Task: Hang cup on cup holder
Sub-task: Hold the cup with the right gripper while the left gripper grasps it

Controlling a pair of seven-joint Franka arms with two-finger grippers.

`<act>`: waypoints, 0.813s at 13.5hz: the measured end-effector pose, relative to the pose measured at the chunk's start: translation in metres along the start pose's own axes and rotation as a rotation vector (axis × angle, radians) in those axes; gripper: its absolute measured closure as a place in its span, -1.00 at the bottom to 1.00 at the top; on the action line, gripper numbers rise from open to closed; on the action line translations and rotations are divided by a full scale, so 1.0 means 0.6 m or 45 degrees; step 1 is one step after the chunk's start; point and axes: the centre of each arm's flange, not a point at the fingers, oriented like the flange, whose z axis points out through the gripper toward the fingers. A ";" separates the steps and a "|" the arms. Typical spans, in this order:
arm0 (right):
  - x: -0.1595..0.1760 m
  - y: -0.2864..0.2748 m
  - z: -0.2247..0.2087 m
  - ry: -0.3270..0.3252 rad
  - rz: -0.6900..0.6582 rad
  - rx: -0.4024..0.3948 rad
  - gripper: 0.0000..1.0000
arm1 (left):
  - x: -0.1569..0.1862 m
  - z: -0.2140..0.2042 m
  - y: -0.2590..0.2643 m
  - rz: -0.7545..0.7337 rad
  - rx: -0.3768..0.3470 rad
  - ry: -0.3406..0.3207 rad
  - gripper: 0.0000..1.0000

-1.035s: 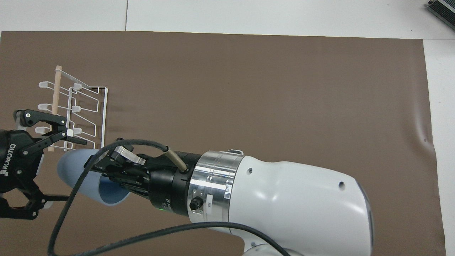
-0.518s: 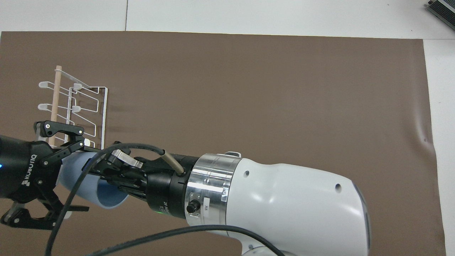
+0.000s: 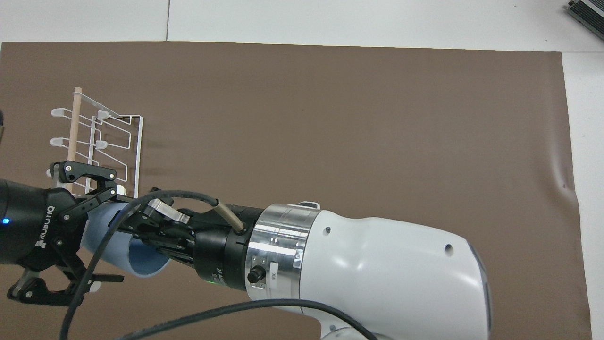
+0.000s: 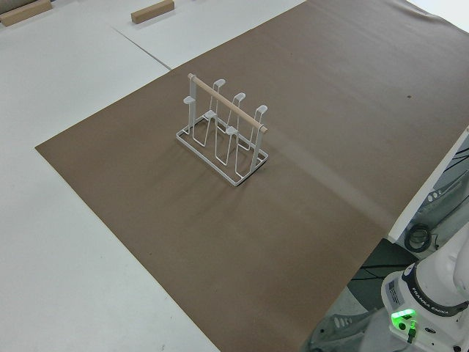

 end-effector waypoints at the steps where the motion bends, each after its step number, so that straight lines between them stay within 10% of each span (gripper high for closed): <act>1: 0.000 0.000 0.000 0.000 0.000 0.000 0.90 | 0.000 0.000 0.000 0.000 0.000 0.000 -0.58; 6: 0.000 0.000 0.000 0.001 0.001 0.000 0.90 | 0.000 0.000 0.000 0.000 0.001 0.000 -0.58; 11: 0.021 -0.004 -0.012 0.030 0.013 0.017 -0.19 | -0.002 -0.003 0.004 -0.044 -0.003 0.000 -0.58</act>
